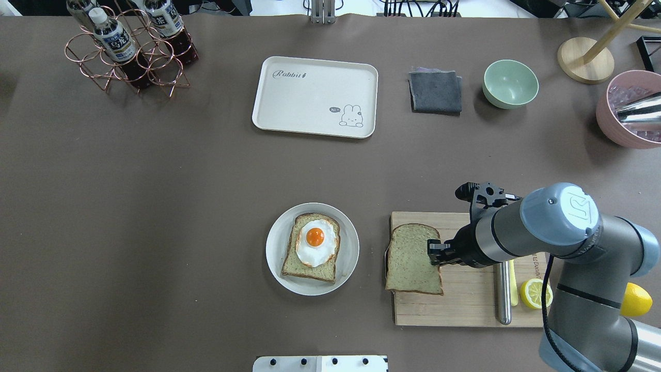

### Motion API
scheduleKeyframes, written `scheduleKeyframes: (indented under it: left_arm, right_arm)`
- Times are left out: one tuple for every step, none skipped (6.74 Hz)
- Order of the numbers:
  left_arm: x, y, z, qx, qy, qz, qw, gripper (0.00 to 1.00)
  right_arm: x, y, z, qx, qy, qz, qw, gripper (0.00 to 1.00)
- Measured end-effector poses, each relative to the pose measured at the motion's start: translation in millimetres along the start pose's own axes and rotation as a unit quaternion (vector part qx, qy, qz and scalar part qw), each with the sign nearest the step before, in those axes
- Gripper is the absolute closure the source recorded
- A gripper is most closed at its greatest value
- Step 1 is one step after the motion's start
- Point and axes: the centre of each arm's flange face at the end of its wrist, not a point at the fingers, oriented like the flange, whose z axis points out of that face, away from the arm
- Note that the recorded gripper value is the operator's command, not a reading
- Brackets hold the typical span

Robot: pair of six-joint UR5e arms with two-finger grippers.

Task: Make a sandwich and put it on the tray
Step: 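Carry the bread slice with the right gripper over the egg toast plate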

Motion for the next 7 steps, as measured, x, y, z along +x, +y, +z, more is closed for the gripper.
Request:
scheduleKeyframes:
  left_arm:
    - [0, 0, 0, 0.0, 0.0, 0.0, 1.0, 0.02]
    - [1, -1, -1, 0.001, 0.0, 0.001, 1.0, 0.02]
    - [1, -2, -1, 0.002, 0.0, 0.001, 1.0, 0.02]
    - [1, -2, -2, 0.002, 0.0, 0.001, 1.0, 0.02]
    - [1, -2, -2, 0.002, 0.0, 0.001, 1.0, 0.02]
    - [0, -2, -1, 0.002, 0.0, 0.001, 1.0, 0.02]
    - [0, -2, -1, 0.002, 0.0, 0.0, 1.0, 0.02]
  right_arm:
    - [-26, -3, -5, 0.004, -0.021, 0.006, 0.9998, 1.0]
    - [-51, -6, -6, 0.008, -0.038, 0.01, 0.9992, 1.0]
    - [-73, -9, -7, 0.009, -0.051, 0.015, 0.9985, 1.0]
    - [-96, -13, -3, 0.009, -0.062, 0.025, 0.9977, 1.0]
    - [-117, -16, 5, 0.006, -0.068, 0.03, 0.9972, 1.0]
    - [-138, -20, 13, 0.005, -0.072, 0.029, 0.997, 1.0]
    - [-155, -23, 20, 0.004, -0.074, 0.026, 0.9969, 1.0]
